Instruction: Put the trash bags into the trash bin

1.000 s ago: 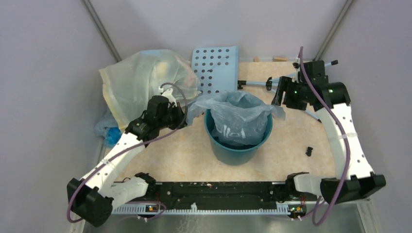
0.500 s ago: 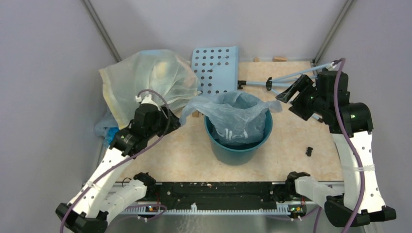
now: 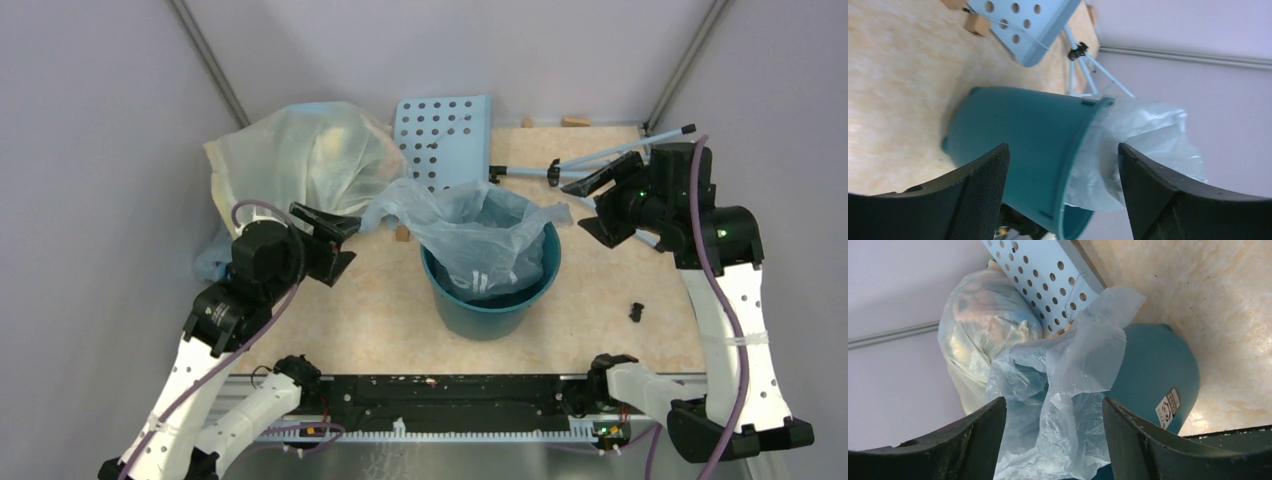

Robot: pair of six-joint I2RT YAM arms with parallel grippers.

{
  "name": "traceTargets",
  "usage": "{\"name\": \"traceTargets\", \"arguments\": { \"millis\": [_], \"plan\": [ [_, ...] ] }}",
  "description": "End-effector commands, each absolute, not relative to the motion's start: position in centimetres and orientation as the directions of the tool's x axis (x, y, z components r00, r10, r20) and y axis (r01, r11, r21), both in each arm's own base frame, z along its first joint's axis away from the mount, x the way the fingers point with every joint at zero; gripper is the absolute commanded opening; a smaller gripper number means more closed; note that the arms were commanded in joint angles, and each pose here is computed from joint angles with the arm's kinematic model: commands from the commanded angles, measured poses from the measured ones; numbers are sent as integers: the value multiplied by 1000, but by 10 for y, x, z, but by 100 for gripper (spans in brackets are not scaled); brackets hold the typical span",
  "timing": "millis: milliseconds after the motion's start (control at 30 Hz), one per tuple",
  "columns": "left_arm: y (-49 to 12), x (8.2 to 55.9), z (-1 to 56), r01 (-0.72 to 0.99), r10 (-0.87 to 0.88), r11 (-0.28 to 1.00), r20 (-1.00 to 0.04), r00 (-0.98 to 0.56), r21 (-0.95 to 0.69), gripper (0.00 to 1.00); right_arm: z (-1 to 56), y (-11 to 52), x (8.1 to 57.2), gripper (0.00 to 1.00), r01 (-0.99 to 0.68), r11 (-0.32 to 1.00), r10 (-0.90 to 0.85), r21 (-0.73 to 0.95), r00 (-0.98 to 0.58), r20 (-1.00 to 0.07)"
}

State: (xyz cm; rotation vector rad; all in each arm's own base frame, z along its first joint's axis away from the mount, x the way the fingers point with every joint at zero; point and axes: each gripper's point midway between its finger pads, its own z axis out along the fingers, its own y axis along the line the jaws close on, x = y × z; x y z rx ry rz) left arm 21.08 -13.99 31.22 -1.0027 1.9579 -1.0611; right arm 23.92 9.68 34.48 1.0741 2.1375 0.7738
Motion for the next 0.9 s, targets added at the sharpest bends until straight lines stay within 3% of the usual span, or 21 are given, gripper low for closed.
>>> {"name": "traceTargets", "arguments": {
  "millis": [0,200,333,467,867],
  "plan": [
    [-152,214,353,-281,-898,147,-9,-440,-948,83,353,114,256,69,483,381,875,788,-464,-139],
    [-111,196,372,-344,-958,120,-17,-286,-931,82,349,111,277,66,432,526,806,733,-528,-268],
    [-117,192,389,-308,-950,63,37,-309,-949,81,339,102,282,65,451,574,790,684,-526,-315],
    [-141,192,386,-345,-908,40,109,-403,-938,83,336,106,284,65,445,576,782,686,-545,-303],
    [-172,220,367,-358,-869,45,140,-474,-933,84,320,110,254,56,419,628,720,655,-632,-286]
  ]
}}
